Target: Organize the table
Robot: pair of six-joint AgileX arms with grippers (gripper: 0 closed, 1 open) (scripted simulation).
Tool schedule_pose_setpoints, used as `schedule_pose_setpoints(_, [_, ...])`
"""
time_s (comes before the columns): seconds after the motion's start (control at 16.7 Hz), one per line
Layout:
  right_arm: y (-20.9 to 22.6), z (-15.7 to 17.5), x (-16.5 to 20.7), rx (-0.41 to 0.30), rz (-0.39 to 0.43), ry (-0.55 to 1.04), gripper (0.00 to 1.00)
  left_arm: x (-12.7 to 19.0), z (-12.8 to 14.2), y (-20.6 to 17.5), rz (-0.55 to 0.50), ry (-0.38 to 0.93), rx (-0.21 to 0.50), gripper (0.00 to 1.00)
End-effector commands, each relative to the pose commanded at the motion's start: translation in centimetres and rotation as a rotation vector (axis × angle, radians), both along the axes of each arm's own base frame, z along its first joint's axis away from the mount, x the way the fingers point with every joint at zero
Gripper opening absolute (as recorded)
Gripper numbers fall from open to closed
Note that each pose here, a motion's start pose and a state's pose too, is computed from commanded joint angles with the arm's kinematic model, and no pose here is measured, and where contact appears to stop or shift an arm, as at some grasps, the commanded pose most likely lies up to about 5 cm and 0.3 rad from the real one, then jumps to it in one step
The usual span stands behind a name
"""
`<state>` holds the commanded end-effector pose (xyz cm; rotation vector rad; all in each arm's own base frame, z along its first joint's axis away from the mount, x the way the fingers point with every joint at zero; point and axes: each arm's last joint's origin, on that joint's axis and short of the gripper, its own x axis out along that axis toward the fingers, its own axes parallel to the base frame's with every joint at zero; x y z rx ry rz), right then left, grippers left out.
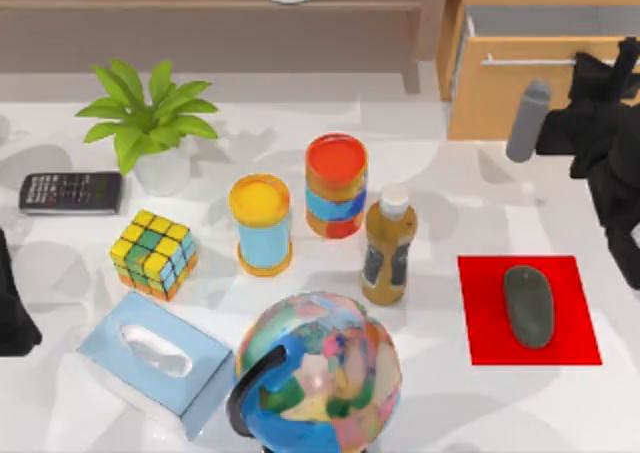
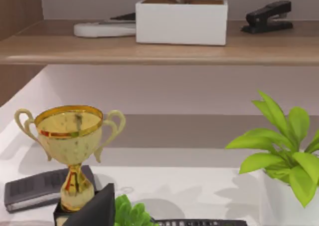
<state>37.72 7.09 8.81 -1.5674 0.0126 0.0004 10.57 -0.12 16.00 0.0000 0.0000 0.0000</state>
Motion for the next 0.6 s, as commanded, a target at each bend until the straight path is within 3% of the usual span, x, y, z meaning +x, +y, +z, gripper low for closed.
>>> schedule_pose_setpoints(0.24, [0.0, 0.0, 0.3, 0.002, -0.002, 0.001, 0.00, 0.0, 0.0, 0.0, 0.000, 0.000, 0.000, 1.00])
schedule_pose_setpoints(0.6, [0.1, 0.4, 4.9, 0.003, 0.001, -0.017, 0.00, 0.0, 0.0, 0.0, 0.000, 0.000, 0.000, 1.00])
